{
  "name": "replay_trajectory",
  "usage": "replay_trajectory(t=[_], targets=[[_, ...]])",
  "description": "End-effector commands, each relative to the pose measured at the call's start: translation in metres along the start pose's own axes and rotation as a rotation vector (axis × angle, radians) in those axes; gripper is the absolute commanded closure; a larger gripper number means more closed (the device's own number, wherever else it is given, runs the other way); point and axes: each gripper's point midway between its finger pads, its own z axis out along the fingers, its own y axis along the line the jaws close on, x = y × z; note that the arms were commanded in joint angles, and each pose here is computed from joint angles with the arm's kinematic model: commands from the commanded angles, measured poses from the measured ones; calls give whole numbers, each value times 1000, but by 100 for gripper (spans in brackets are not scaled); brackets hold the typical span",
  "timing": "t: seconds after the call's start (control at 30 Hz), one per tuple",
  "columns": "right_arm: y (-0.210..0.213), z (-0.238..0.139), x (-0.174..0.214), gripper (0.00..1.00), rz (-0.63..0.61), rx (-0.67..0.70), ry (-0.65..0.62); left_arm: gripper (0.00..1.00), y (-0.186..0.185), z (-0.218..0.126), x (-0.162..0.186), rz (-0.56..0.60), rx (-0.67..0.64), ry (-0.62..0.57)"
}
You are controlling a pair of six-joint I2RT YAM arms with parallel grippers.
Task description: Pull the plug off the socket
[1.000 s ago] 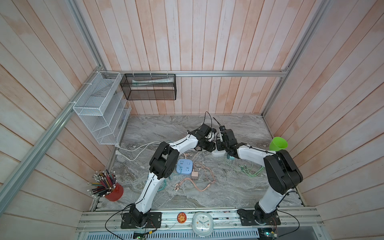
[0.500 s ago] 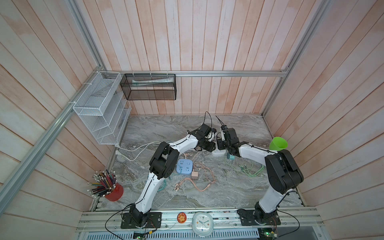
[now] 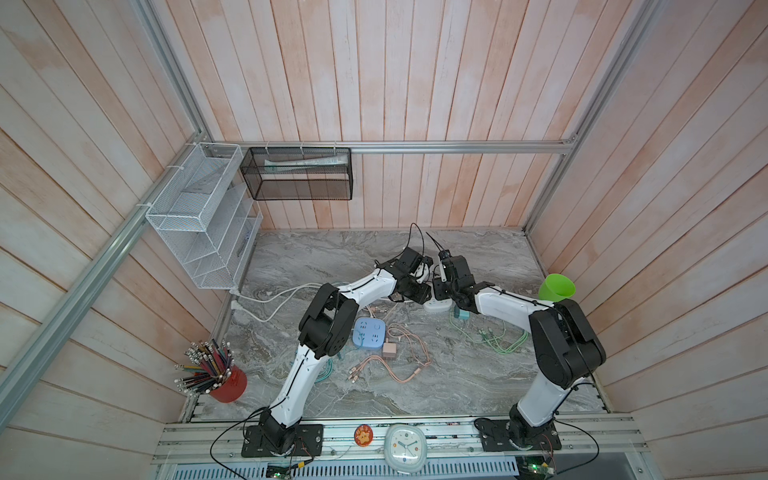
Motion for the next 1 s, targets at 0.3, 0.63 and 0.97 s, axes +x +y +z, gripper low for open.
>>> replay_trajectory(t=[0.3, 0.63, 0.97], targets=[[13, -4, -44, 78, -17, 34, -124, 51, 35, 46, 136, -53, -126, 434], [-17, -15, -56, 79, 112, -3, -154, 51, 37, 47, 143, -56, -130, 443], [-11, -17, -61, 81, 76, 7, -159, 51, 37, 47, 145, -55, -135, 449]])
